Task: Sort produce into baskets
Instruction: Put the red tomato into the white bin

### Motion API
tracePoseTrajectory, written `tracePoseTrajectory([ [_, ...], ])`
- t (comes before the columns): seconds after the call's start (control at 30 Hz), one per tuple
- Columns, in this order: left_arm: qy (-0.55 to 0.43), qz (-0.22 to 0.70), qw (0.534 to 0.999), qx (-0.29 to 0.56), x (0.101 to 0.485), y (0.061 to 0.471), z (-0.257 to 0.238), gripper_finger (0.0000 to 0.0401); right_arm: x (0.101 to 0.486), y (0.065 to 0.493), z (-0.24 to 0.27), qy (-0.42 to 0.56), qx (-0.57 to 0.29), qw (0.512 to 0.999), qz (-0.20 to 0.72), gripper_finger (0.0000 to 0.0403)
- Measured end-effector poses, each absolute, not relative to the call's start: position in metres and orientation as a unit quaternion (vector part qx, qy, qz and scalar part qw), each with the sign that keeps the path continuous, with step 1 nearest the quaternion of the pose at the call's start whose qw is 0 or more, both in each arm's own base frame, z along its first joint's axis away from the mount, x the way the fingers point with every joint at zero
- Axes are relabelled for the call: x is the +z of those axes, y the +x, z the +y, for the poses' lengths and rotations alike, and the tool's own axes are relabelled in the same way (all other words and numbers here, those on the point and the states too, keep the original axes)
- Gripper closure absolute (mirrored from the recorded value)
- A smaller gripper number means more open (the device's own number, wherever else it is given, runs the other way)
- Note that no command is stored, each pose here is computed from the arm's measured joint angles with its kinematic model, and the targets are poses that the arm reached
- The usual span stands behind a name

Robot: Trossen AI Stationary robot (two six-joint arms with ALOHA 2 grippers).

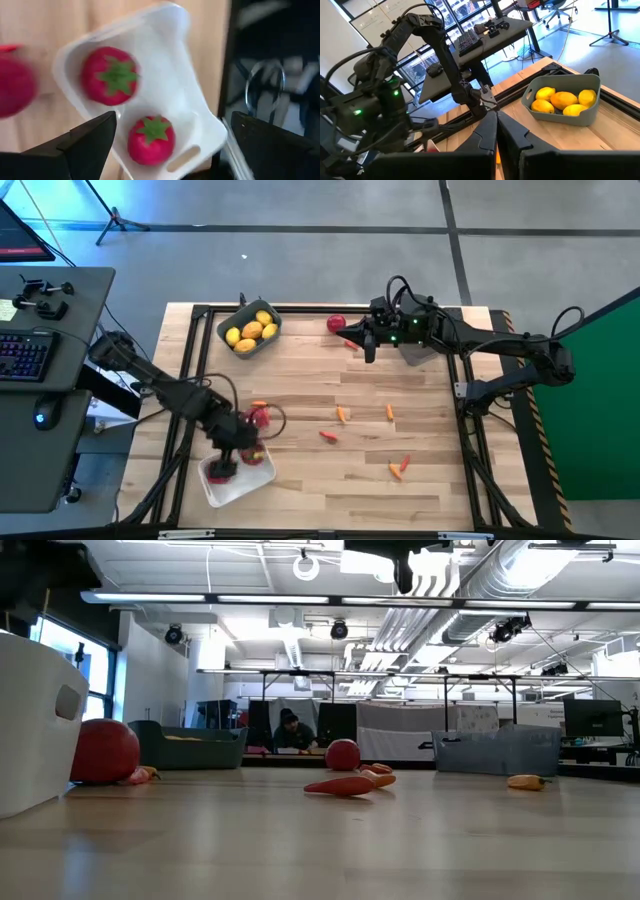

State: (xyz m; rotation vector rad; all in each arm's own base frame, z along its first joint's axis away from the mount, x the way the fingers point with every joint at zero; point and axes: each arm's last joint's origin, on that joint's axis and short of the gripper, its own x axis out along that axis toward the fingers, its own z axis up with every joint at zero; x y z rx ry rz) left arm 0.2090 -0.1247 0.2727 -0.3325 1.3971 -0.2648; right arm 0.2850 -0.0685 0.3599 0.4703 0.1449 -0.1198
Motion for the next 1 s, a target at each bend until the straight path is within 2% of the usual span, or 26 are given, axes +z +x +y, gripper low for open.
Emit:
tracePoseTrajectory([
  [0.2,-0.233,0.634,0.737,-0.034,0.272,0.222,-0.097,0.0023,0.36,0.285,-0.069,0.233,-0.059,0.968,0.072,0.0402],
  [0.4,-0.265,0.629,0.731,-0.007,0.272,0.227,-0.085,0.0022,0.359,0.285,-0.069,0.233,-0.06,0.968,0.075,0.0402],
  [0.57,-0.293,0.629,0.716,0.075,0.266,0.231,-0.078,0.0022,0.359,0.285,-0.068,0.233,-0.06,0.968,0.076,0.0402],
  [0.87,-0.31,0.668,0.641,0.216,0.241,0.238,-0.065,0.0022,0.359,0.285,-0.069,0.225,-0.06,0.969,0.079,0.0402],
  [1.0,-0.294,0.671,0.633,0.249,0.228,0.247,-0.06,0.0022,0.359,0.285,-0.068,0.225,-0.06,0.969,0.079,0.0402],
])
